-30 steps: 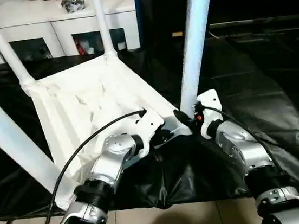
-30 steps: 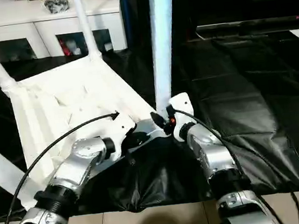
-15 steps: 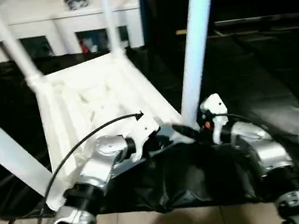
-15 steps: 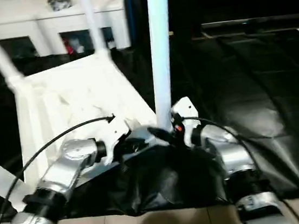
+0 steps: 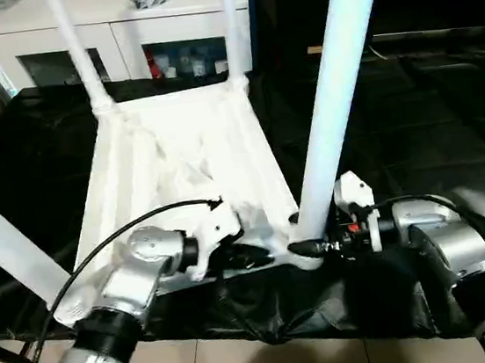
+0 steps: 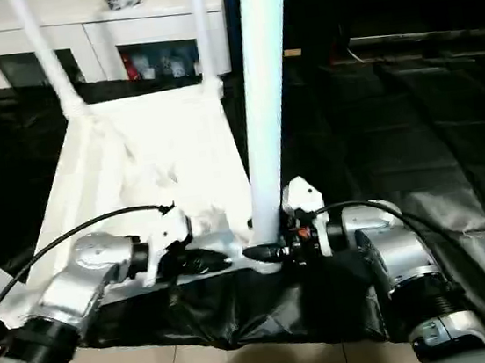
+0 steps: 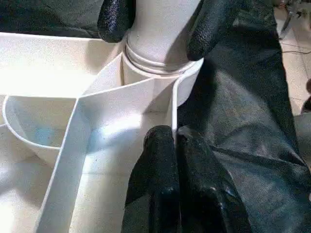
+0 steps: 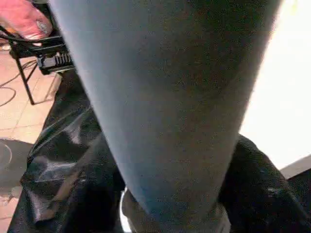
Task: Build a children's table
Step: Rotate leg to tighten
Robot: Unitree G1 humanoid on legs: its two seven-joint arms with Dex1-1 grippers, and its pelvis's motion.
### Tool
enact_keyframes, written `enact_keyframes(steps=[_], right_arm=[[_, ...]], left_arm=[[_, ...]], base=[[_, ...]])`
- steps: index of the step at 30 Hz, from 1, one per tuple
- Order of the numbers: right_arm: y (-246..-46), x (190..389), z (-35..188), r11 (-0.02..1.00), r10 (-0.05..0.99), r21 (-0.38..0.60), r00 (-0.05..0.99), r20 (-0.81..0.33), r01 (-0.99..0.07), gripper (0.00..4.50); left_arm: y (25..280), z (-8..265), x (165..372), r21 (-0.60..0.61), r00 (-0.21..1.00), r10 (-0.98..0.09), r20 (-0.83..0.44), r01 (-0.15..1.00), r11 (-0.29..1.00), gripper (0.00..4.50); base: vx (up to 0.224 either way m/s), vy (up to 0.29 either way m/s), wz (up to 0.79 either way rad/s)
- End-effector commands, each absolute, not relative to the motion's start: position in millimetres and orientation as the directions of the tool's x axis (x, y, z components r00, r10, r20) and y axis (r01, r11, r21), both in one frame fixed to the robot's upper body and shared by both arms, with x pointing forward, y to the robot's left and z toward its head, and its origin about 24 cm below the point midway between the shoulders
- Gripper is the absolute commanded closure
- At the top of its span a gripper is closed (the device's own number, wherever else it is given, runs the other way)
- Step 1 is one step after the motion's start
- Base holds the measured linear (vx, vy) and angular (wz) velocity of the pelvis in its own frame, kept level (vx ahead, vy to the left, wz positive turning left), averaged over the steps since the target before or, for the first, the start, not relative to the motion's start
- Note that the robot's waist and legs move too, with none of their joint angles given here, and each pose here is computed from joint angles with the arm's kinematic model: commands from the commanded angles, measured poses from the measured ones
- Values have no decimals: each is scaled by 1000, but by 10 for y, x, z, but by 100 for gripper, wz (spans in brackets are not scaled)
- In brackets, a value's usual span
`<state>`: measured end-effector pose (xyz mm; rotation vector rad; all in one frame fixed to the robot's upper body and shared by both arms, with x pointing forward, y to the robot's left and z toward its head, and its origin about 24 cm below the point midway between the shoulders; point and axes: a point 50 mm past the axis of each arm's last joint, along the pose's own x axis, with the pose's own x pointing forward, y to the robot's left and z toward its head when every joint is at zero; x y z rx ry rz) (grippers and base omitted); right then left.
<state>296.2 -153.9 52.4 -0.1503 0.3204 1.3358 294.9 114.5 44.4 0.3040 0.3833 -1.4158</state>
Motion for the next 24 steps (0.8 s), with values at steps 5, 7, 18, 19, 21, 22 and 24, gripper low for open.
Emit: enact_keyframes(steps=[5,7,18,19,21,22,24], right_arm=[[-1468,2867,436,151,938,127,101,-332,-980,237],[-1447,2857,418,161,940,116,117,-320,-980,242],[-1289,3222,184,715,679,94,656,-331,-693,256],[-1241,3242,173,742,655,103,682,-327,-663,256],[-1119,3276,163,781,614,113,722,-320,-614,257],[-1061,3289,163,795,598,115,735,-319,-596,257],[-881,3298,164,798,596,134,737,-320,-587,257]], left_arm=[[1110,608,2998,39,133,-914,-383,991,127,450],[1079,603,3015,46,160,-913,-374,987,154,450],[683,618,3224,81,399,-865,-303,916,394,450],[625,621,3235,82,416,-860,-297,908,411,450],[526,626,3253,86,448,-847,-286,892,443,450],[487,628,3259,88,460,-842,-282,886,454,450],[395,633,3247,96,457,-846,-275,888,449,450]], base=[[0,0,0],[0,0,0],[0,0,0],[0,0,0],[0,0,0],[0,0,0],[0,0,0]])
